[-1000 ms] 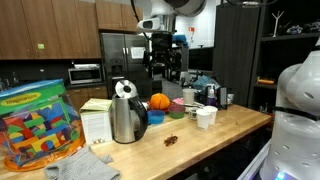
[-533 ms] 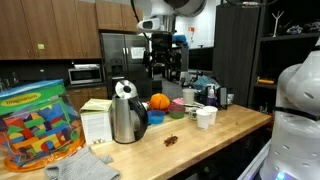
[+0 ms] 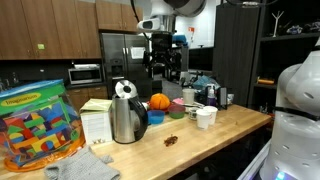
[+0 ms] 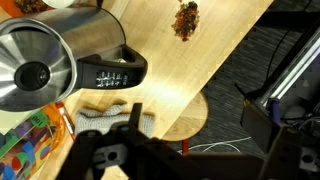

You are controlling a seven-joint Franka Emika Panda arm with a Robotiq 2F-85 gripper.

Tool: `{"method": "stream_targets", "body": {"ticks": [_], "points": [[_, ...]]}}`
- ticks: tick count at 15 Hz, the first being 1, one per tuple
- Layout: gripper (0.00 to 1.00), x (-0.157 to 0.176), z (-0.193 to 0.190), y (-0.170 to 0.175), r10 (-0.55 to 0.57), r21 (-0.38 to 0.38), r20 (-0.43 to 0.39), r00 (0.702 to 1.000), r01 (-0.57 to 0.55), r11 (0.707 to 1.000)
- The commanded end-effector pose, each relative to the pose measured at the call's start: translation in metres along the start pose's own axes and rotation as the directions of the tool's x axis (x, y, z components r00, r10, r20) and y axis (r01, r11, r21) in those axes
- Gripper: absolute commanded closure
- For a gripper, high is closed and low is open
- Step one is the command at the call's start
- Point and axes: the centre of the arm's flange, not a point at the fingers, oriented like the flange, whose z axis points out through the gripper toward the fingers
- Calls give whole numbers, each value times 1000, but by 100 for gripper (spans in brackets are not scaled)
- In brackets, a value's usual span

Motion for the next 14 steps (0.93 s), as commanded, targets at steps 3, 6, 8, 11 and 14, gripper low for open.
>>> {"method": "stream_targets", "body": {"ticks": [3,6,8,11,14], "points": [[0,0,0,0,0,0,0,1000,0,1000],[0,0,0,0,0,0,0,1000,0,1000],[0,0,0,0,0,0,0,1000,0,1000],[0,21,12,25,-39,-59,-10,999,38,998],[0,52,27,43,-121,-150,38,992,125,981]]}}
